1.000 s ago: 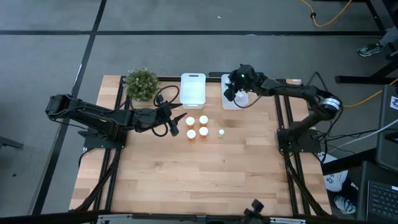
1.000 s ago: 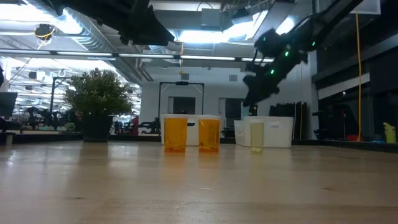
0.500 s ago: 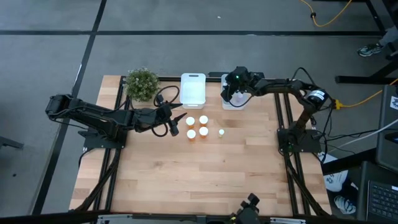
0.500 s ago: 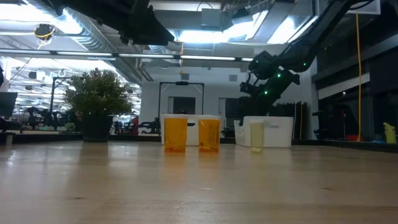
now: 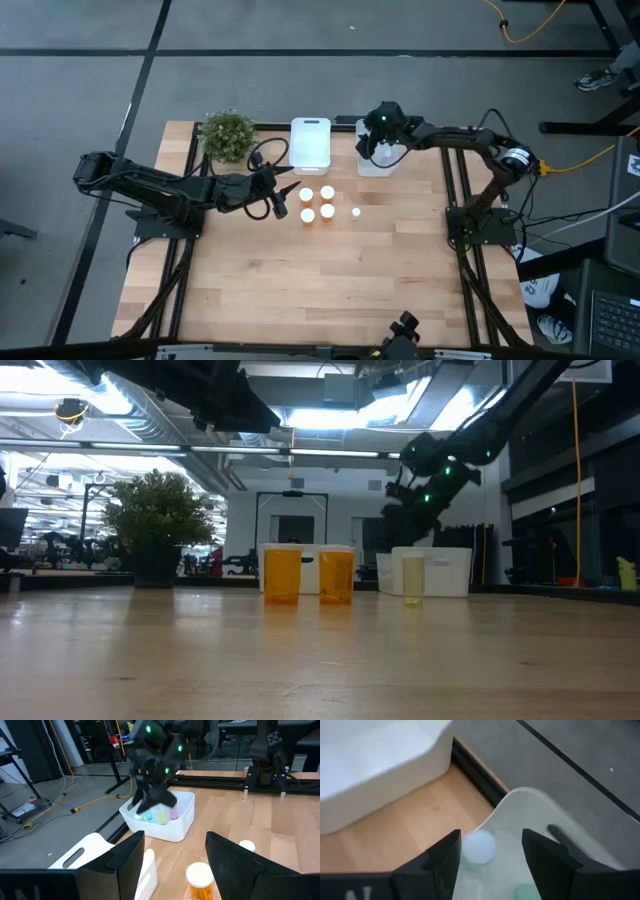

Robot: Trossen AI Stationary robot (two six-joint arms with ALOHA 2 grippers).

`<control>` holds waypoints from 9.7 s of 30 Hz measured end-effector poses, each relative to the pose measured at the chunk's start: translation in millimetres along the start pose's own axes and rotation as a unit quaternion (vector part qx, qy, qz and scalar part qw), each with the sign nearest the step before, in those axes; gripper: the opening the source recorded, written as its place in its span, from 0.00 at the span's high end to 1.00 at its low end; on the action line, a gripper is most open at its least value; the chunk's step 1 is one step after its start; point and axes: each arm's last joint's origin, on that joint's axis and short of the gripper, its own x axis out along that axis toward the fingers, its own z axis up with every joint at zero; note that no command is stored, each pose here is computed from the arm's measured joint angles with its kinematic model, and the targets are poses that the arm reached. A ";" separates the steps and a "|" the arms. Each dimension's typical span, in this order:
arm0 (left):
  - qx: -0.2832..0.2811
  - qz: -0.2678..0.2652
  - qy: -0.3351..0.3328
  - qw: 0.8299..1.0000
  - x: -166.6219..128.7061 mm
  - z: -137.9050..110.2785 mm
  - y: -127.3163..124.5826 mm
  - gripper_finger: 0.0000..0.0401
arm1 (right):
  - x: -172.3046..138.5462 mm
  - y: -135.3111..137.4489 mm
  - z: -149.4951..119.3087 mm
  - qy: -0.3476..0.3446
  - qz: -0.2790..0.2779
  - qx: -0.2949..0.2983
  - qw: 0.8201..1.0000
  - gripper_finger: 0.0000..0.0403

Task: Pick and place medicine bottles into bin by pill shape (circle, oval)
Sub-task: Put the blue pill bottle into the right white bin, then put the yellow pill bottle into the right white bin, then put the orange pill bottle into the left white bin

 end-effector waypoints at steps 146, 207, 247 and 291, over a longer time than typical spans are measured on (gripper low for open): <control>0.000 0.000 0.000 1.000 0.0 0.0 0.0 0.49 | -29.7 -21.1 -46.6 0.048 -0.050 0.023 0.997 0.74; -0.004 0.000 0.000 1.000 0.0 0.0 0.0 0.49 | -27.6 -19.6 -48.6 0.054 -0.032 0.024 0.998 0.69; -0.003 -0.001 0.000 1.000 0.0 0.0 -0.1 0.49 | -122.7 -3.6 -20.4 -0.040 0.070 0.107 0.991 0.51; -0.004 -0.001 0.000 1.000 0.0 0.0 -0.1 0.49 | -221.2 134.4 -67.3 0.018 0.213 -0.064 0.975 0.51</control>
